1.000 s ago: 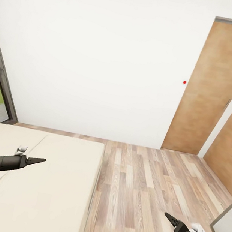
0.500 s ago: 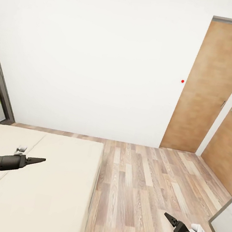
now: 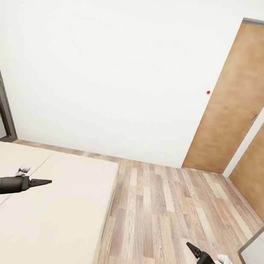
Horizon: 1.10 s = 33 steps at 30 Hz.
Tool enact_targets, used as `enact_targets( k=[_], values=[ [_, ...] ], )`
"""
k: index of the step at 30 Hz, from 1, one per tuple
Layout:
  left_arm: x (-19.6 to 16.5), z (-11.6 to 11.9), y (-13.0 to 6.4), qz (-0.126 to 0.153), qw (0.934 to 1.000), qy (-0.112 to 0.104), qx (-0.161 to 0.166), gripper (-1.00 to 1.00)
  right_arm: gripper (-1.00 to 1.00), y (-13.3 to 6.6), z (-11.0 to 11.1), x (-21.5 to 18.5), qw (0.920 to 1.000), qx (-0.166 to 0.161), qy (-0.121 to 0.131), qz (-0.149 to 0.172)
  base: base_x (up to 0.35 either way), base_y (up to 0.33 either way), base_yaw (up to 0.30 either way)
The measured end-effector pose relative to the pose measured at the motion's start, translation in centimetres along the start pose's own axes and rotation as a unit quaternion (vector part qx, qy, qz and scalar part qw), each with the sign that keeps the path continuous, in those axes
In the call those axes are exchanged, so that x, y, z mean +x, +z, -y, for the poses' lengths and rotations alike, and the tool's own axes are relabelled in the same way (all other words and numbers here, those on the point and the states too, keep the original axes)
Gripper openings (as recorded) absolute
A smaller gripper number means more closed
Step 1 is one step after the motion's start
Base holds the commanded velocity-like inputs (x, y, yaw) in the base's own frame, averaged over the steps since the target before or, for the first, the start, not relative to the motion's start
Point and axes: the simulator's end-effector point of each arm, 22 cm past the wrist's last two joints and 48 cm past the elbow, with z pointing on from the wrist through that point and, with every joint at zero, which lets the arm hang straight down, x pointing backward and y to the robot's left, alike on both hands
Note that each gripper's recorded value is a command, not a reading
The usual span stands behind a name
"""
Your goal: Put all the toys in the child's room - the three board games (two on the bed and one on the table), the two jigsaw puzzles on the table, and the tennis ball on the table - inside the toy box on the table in the child's room.
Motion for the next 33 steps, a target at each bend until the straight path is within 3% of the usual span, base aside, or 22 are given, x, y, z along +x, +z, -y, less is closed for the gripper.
enact_targets(
  k=[10, 33],
  values=[
    [-0.06, -0.01, -0.07, 0.001, 1.0, 0.0, 0.0, 1.0, 1.0, 0.03, 0.02, 0.07, 1.0, 0.0, 0.0, -0.001, 0.0, 0.077, 0.0],
    [-0.1, -0.05, -0.15, 0.001, 1.0, 0.0, -0.001, 1.0, 1.0, 0.09, 0.25, 0.2, 1.0, 0.002, 0.002, -0.003, 0.0, 0.265, 0.0]
  ],
)
